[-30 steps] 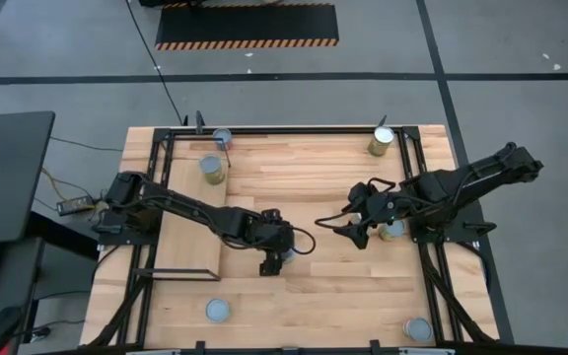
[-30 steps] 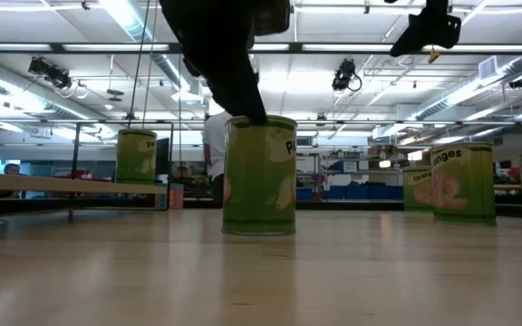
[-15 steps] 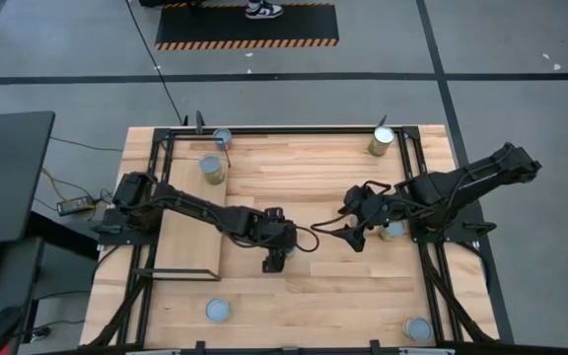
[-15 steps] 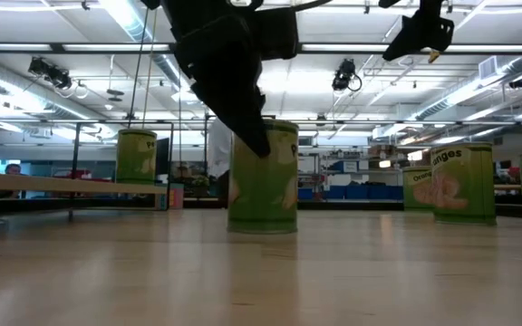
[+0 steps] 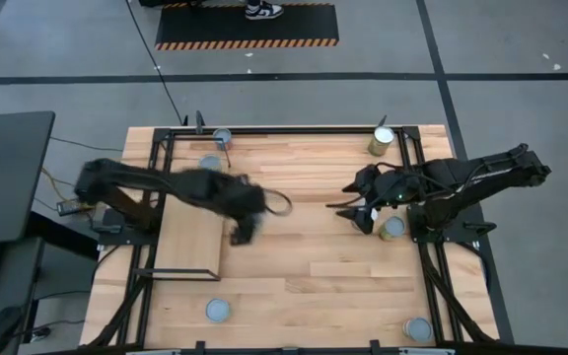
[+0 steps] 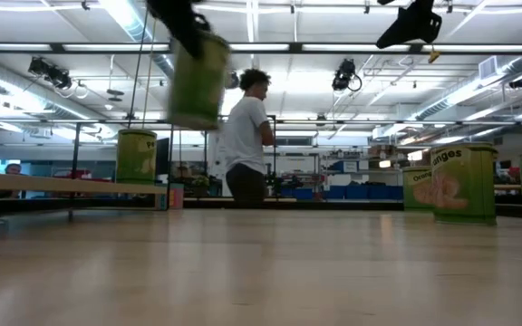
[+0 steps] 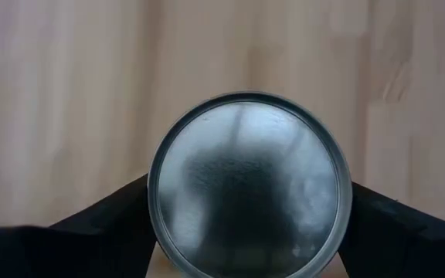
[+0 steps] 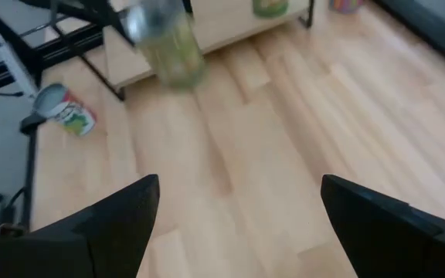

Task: Pick and place cans onto a shelf
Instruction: Put the canned pears on the shelf aligned with the other canned pears

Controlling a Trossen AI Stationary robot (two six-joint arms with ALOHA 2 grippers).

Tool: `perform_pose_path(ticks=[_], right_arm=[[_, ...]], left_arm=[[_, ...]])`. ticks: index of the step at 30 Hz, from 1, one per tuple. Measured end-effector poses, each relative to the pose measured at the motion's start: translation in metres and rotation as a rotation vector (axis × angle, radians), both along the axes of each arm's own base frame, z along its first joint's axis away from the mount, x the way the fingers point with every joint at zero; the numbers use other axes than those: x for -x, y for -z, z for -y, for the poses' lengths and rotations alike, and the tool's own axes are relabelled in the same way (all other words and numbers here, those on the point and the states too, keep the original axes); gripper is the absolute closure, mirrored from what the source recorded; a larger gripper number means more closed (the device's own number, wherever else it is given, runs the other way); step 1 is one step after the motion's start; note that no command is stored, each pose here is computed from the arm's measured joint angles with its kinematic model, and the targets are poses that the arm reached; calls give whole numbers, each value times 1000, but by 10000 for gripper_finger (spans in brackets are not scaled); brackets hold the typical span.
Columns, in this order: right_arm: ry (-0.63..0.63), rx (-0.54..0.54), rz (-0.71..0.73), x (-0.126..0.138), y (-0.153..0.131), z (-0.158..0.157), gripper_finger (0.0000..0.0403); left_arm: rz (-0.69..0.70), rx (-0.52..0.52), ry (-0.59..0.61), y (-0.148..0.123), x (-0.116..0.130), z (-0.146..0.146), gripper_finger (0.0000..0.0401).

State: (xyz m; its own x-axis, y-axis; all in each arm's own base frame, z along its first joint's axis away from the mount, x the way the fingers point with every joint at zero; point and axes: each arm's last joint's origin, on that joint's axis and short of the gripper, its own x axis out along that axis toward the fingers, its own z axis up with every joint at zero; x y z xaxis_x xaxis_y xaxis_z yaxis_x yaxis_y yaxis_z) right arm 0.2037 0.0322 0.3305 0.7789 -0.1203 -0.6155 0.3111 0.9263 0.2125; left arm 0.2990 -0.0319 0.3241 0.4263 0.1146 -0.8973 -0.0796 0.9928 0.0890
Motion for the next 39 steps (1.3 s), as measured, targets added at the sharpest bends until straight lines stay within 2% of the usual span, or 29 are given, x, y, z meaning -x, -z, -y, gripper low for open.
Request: perform_pose_path(ticks=[5,8,11,16,21,26,30,39], right_arm=[[25,30,26,-4,-2,10,35],[60,31,47,-7,-3,16,35],[97,40,78,-11,-5,20,35],[127,52,121,-19,-6,24,35],[147,41,172,-28,-7,26,35],[170,3,204,-34,-7,25,35],[203,-47,208,-35,-6,25,35],[216,-71,212,-35,-5,25,35]], left_arm=[[-150,-59,-98,-35,73,-23,87],[-149,-117,-164,-47,107,-36,87],[-128,-153,-206,-43,137,-50,87],[-149,-232,-208,-15,177,-66,87],[-169,-299,-180,21,189,-80,87],[-190,-289,-180,59,189,-94,87],[-141,-242,-171,80,186,-105,87],[-84,-238,-158,86,190,-122,79]])
